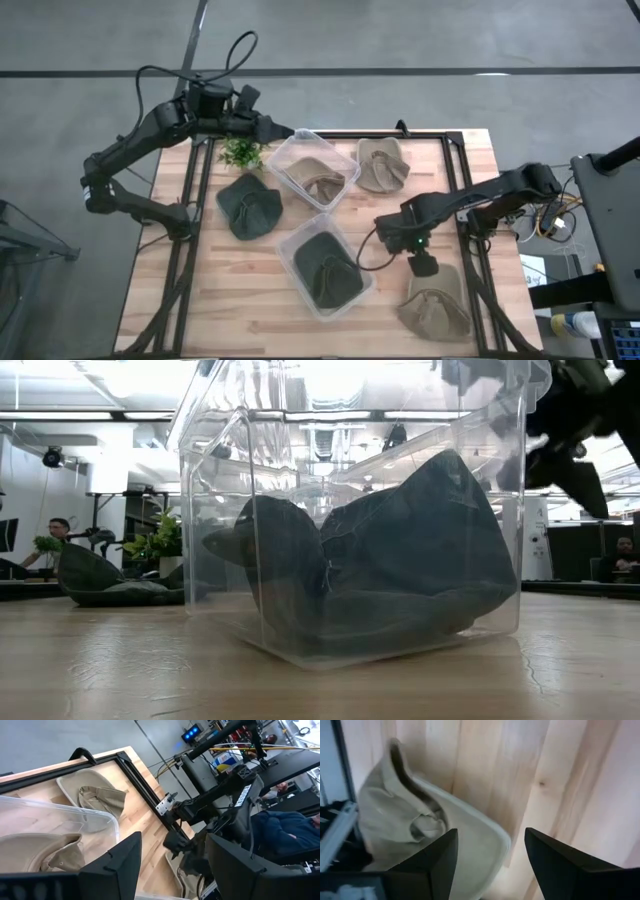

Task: Pick & Place hat
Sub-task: Put the bottom brown cap into the top transparent bin

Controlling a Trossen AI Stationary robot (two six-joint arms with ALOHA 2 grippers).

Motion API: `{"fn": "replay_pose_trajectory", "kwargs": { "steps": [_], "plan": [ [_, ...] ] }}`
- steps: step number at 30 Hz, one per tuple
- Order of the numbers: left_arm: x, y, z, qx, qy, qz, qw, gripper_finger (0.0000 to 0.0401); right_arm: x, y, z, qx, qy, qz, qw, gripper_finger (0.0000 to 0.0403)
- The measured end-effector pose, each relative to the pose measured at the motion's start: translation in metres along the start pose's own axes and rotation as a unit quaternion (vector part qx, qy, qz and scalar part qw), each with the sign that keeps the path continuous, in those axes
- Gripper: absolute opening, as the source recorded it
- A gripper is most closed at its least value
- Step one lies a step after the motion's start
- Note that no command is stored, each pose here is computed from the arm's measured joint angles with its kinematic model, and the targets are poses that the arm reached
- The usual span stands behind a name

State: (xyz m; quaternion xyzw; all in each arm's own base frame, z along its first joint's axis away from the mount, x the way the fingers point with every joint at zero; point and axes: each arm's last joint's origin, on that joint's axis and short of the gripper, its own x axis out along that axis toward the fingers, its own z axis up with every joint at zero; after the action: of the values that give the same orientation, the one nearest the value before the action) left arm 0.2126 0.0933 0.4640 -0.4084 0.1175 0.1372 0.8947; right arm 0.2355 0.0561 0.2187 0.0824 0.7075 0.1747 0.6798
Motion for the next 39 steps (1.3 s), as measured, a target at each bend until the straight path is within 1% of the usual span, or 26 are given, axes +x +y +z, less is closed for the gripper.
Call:
{"fn": "replay_pose_trajectory", "kwargs": {
  "steps": [9,12,17,23,27,30,32,35,39],
  "plan": [
    [0.0,-0.003,0.003,0.004,-0.015,-0.013,1.0,0.0213,0.034,-0.01,-0.016,-0.071,0.032,0.003,0.997,0.0224],
    [0.0,-0.003,0.003,0.002,-0.015,-0.013,1.0,0.0213,0.043,-0.013,-0.018,-0.085,0.024,0.004,0.996,0.0224],
    [0.0,-0.003,0.003,0.002,-0.015,-0.013,1.0,0.0213,0.054,-0.017,-0.024,-0.085,0.027,0.013,0.996,0.0222],
    [0.0,-0.003,0.003,0.002,-0.016,-0.012,1.0,0.0213,0.062,-0.016,-0.024,-0.109,0.013,0.028,0.994,0.0202],
    [0.0,-0.003,0.003,-0.005,-0.016,-0.012,1.0,0.0213,0.071,-0.016,-0.021,-0.108,0.022,0.032,0.993,0.0176],
    [0.0,-0.002,0.003,-0.008,-0.016,-0.012,1.0,0.0213,0.079,-0.018,-0.02,-0.08,0.043,0.031,0.995,0.0141],
    [0.0,-0.003,0.003,-0.008,-0.017,-0.012,1.0,0.0213,0.082,-0.019,-0.021,-0.07,0.064,0.031,0.995,0.0105],
    [0.0,-0.003,0.003,-0.007,-0.018,-0.014,1.0,0.0213,0.081,-0.019,-0.023,-0.065,0.093,0.04,0.993,0.0034],
    [0.0,-0.003,0.003,-0.008,-0.019,-0.013,1.0,0.0213,0.07,-0.014,-0.024,-0.079,0.102,0.041,0.991,0.0015]
  ]
}}
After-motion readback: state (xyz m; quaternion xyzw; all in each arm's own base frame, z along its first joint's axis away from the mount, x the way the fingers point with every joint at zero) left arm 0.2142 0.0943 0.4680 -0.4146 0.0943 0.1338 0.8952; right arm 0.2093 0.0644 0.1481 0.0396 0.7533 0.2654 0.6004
